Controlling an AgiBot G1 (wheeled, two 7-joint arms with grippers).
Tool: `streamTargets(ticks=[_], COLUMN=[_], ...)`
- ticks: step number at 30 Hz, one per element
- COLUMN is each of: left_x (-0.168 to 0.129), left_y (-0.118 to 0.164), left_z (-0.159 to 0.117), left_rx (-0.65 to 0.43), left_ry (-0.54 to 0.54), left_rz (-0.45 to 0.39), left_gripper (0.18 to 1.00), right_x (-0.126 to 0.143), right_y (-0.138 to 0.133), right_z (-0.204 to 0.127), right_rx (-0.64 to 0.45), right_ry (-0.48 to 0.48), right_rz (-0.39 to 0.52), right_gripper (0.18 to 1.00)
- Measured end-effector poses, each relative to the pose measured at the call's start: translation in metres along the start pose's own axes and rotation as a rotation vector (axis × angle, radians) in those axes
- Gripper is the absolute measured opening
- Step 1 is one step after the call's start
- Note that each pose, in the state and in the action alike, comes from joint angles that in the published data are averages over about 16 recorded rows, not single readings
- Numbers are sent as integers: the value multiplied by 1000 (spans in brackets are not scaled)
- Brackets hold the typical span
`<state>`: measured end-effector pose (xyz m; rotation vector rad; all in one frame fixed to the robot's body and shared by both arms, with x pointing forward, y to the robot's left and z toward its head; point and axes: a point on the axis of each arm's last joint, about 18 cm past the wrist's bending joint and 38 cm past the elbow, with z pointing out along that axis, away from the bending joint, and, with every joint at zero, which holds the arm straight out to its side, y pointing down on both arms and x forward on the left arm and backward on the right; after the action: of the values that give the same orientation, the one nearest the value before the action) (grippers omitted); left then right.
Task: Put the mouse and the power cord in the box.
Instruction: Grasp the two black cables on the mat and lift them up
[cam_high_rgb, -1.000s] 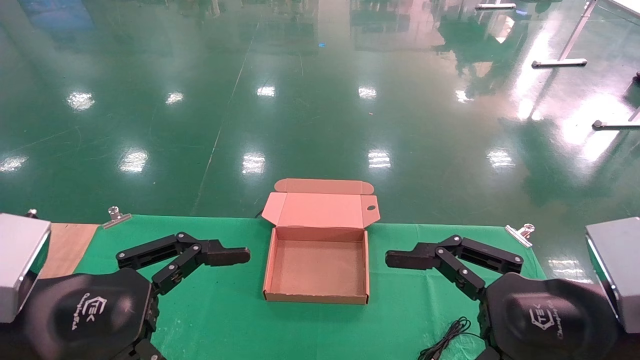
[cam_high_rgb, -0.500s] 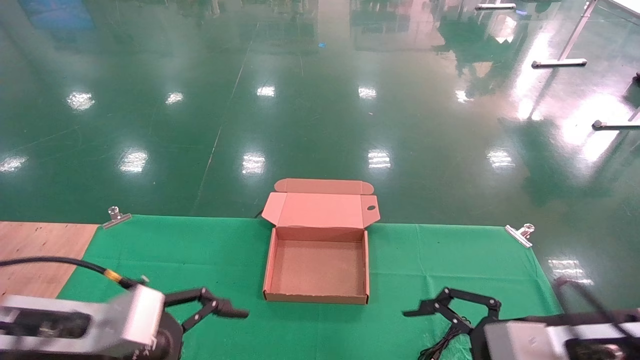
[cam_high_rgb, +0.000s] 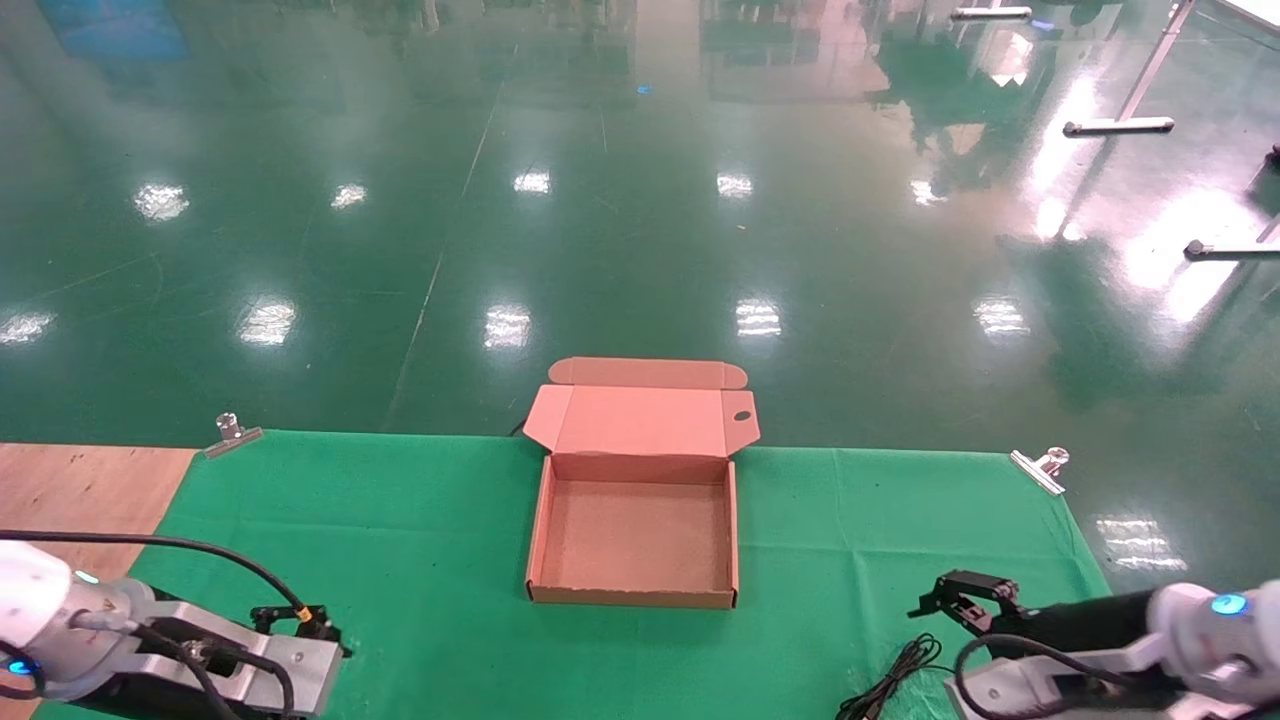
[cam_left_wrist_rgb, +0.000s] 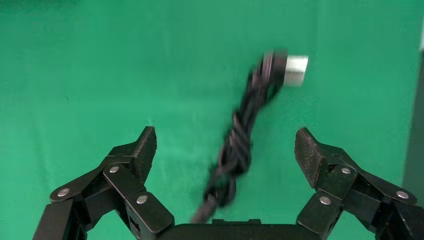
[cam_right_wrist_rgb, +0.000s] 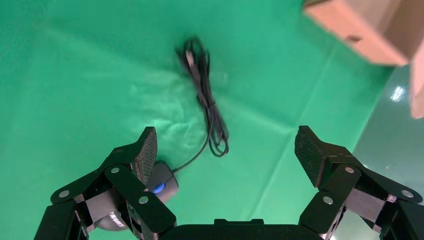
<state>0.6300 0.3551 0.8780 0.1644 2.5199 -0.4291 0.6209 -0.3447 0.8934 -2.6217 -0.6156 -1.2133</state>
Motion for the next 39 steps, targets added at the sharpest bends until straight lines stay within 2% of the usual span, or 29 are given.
streamTargets(ticks=[9, 18, 29, 39], left_x=[-2, 1, 0, -1], left_y=[24, 39, 49, 48], left_z=[35, 51, 54, 55], left_rx=[-56, -60, -65, -59], left_ry=[59, 67, 49, 46], left_rz=[-13, -38, -49, -53], left_gripper=[1001, 1001, 996, 950], right_x=[5, 12, 16, 14], right_y=[17, 11, 10, 18], right_z=[54, 94, 109, 107], right_rx=[-56, -23, 1, 6], right_ry=[-34, -68, -97, -114], right_rz=[-44, -52, -48, -42], right_gripper=[1001, 1001, 988, 900])
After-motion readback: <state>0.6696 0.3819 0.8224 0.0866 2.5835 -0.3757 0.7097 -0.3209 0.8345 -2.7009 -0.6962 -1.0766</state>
